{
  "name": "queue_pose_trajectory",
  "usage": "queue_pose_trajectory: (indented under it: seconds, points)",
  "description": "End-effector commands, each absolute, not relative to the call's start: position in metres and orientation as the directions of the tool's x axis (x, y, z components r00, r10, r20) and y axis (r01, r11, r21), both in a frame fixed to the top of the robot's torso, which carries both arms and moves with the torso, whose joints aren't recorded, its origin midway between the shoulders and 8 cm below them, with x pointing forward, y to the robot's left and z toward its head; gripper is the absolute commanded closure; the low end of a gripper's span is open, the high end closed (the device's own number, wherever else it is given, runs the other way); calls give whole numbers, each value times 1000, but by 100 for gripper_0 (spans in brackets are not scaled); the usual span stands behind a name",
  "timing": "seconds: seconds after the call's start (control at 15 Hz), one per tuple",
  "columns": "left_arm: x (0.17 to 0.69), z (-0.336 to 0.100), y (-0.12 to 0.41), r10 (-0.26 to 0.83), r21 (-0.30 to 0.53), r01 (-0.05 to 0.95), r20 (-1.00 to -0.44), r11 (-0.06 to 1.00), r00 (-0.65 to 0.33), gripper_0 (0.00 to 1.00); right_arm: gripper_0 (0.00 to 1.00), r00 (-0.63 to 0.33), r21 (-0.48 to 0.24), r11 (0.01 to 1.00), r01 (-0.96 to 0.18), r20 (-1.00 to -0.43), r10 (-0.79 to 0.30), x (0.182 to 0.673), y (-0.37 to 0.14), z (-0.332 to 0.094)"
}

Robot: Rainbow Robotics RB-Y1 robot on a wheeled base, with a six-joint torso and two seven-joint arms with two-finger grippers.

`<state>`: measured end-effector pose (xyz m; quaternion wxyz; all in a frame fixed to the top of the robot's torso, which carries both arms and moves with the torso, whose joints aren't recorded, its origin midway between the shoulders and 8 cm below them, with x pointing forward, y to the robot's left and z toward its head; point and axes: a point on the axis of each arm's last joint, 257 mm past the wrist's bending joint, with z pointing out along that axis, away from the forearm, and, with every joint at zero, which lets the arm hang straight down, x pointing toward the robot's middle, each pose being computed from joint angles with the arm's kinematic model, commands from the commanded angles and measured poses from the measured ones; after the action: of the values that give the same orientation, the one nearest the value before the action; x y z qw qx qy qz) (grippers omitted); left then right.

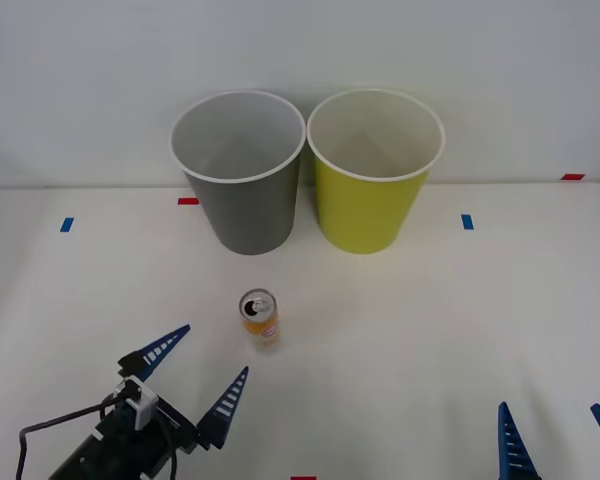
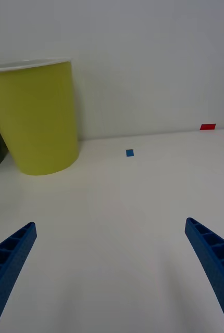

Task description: Put cans in the gray bin and PET bottles in the light green bin.

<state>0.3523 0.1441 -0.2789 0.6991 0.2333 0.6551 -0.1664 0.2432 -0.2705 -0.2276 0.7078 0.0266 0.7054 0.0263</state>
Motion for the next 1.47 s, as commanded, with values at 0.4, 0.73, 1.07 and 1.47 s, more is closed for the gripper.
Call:
queue_pose_trajectory:
  seconds: [0.4,0.73,1.07,1.47]
  points:
    - [367,-270,114,60,104,586,-994,803,94,0,1,3,75,997,0,-997,75,243,-270,-228]
    - [385,-266,103,71,110,590,-994,800,89,0,1,3,75,997,0,-997,75,243,-270,-228]
    - [405,-264,91,65,115,585,-992,803,107,0,1,3,75,997,0,-997,75,243,-270,-228]
    - [411,-267,78,62,97,587,-995,804,80,0,1,3,75,997,0,-997,75,243,-270,-228]
